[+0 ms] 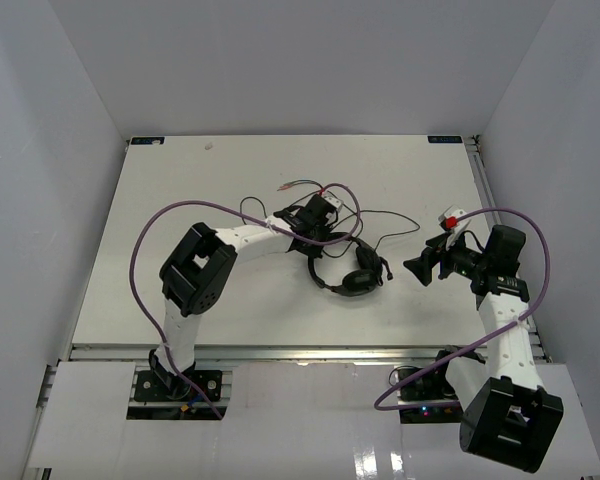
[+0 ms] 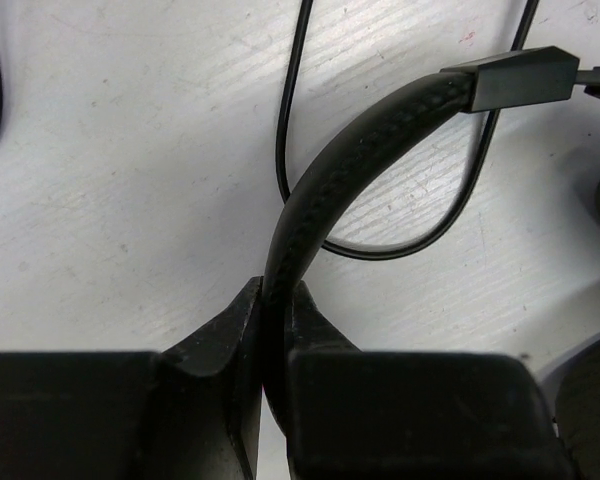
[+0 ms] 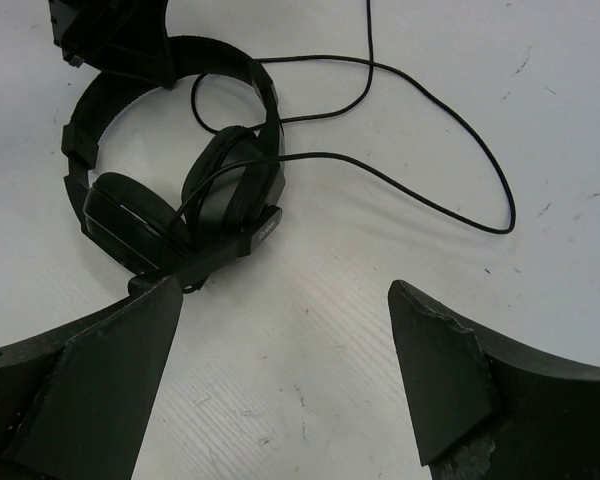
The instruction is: Wrap the headphones
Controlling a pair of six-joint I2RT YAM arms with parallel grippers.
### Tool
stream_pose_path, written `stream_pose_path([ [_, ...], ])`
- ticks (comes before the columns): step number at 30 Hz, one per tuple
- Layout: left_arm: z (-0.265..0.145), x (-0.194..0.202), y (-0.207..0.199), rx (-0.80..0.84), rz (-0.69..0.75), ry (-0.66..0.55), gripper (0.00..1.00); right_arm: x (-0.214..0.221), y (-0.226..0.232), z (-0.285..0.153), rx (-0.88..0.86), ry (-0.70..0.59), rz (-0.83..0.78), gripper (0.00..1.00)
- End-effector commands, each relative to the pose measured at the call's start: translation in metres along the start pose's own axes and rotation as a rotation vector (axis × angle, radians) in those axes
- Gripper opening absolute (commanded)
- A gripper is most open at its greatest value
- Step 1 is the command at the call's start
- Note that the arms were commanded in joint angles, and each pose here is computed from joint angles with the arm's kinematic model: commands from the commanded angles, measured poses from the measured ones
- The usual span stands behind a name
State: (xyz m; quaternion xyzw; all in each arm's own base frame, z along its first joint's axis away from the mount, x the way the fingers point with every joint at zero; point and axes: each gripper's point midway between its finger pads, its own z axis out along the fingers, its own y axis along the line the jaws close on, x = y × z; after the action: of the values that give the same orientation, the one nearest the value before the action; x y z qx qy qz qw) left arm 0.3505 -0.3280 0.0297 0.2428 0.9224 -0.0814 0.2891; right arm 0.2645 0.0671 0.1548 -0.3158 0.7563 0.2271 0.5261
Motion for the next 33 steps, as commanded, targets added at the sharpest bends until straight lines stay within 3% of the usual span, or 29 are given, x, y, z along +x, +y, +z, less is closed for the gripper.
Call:
stream_pose_path([
  [1, -0.054, -0.03, 0.019, -0.069, 0.023, -0.116, 0.0, -0.013, -0.003, -0.003, 0.007, -0.04, -0.053, 0.9],
  [9, -0.121, -0.039, 0.049, -0.104, 0.017, -0.238, 0.0, -0.023, 0.016, -0.005, -0.073, -0.103, -0.15, 0.9],
  [15, -0.146, -0.027, 0.025, 0.156, 0.006, -0.246, 0.0, -0.033, 0.049, -0.01, -0.248, -0.213, -0.438, 0.9],
  [19, -0.159, -0.014, 0.001, 0.337, 0.013, -0.233, 0.0, -0.07, 0.049, -0.009, -0.342, -0.336, -0.621, 0.9],
  [23, -0.17, -0.01, -0.014, 0.453, -0.006, -0.233, 0.0, -0.089, 0.051, 0.003, -0.415, -0.324, -0.599, 0.9],
  [29, -0.195, -0.02, -0.03, 0.597, -0.054, -0.268, 0.0, -0.05, 0.088, 0.036, -0.523, -0.247, -0.528, 0.9],
  [33, -0.211, -0.033, -0.031, 0.626, -0.076, -0.302, 0.0, -0.057, 0.087, 0.041, -0.53, -0.271, -0.529, 0.9],
])
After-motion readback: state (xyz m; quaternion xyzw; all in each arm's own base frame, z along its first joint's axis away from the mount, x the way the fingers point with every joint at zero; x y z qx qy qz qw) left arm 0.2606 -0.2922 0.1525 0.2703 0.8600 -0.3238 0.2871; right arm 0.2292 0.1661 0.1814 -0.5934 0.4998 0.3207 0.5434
